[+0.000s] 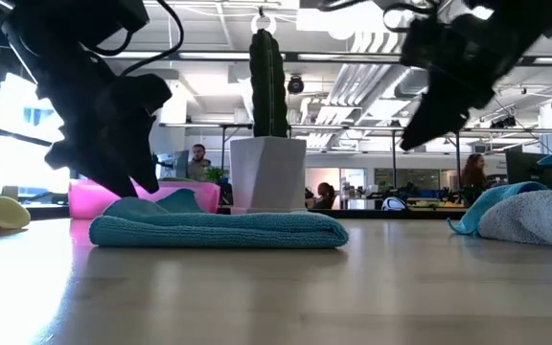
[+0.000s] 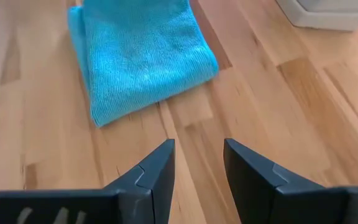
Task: Fold microfiber towels
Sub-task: Put the left folded blue microfiber towel on the pink bin
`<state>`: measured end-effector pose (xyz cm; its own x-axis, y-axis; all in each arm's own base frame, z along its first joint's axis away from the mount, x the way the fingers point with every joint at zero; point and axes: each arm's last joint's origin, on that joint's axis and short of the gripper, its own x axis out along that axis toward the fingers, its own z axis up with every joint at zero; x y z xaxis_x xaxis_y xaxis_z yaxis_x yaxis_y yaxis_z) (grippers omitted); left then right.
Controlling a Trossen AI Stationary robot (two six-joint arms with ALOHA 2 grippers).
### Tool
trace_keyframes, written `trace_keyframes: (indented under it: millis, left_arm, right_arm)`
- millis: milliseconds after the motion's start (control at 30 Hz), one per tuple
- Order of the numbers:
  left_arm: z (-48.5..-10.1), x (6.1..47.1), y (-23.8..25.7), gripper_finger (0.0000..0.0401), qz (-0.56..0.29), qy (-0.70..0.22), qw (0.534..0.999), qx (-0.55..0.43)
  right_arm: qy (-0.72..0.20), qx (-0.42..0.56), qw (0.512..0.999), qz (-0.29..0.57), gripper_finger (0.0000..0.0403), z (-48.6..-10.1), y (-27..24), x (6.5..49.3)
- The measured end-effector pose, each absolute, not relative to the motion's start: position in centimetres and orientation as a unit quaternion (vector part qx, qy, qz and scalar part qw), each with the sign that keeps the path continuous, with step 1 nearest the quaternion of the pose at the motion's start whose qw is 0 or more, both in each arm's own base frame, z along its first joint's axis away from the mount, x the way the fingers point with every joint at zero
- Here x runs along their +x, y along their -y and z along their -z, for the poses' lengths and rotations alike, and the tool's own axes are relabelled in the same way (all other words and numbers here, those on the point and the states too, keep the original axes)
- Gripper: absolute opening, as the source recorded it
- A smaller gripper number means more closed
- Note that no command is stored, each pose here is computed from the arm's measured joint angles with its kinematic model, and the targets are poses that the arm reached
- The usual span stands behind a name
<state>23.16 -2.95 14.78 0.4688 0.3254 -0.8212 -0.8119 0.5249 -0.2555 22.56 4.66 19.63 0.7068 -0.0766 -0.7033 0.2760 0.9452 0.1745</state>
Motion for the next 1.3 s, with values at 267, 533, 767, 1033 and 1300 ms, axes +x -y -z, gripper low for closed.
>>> trace_keyframes:
  millis: [267, 533, 767, 1033, 1300]
  left_arm:
    - [-14.5, 23.2, 3.5, 0.0206, -0.362, -0.363, 0.784, -0.35]
    - [-14.3, 23.4, 3.7, 0.0206, -0.37, -0.354, 0.779, -0.361]
    - [-12.9, 24.1, 4.1, 0.0206, -0.355, -0.374, 0.772, -0.371]
    - [-12.0, 24.6, 4.2, 0.0205, -0.358, -0.374, 0.769, -0.376]
    - [-12.1, 25.1, 4.4, 0.0205, -0.34, -0.361, 0.774, -0.395]
  right_arm:
    - [-0.29, 0.149, 0.943, 0.068, 0.0128, -17.2, -4.4, 18.2]
    - [-0.246, 0.118, 0.961, 0.036, 0.0128, -16.1, -4.3, 15.7]
    - [-0.211, 0.116, 0.969, 0.054, 0.0128, -15.5, -3.6, 14.1]
    - [-0.243, 0.173, 0.953, 0.055, 0.0128, -14.9, -3.5, 13.4]
    - [-0.261, 0.253, 0.929, 0.069, 0.0128, -14.5, -3.5, 13.2]
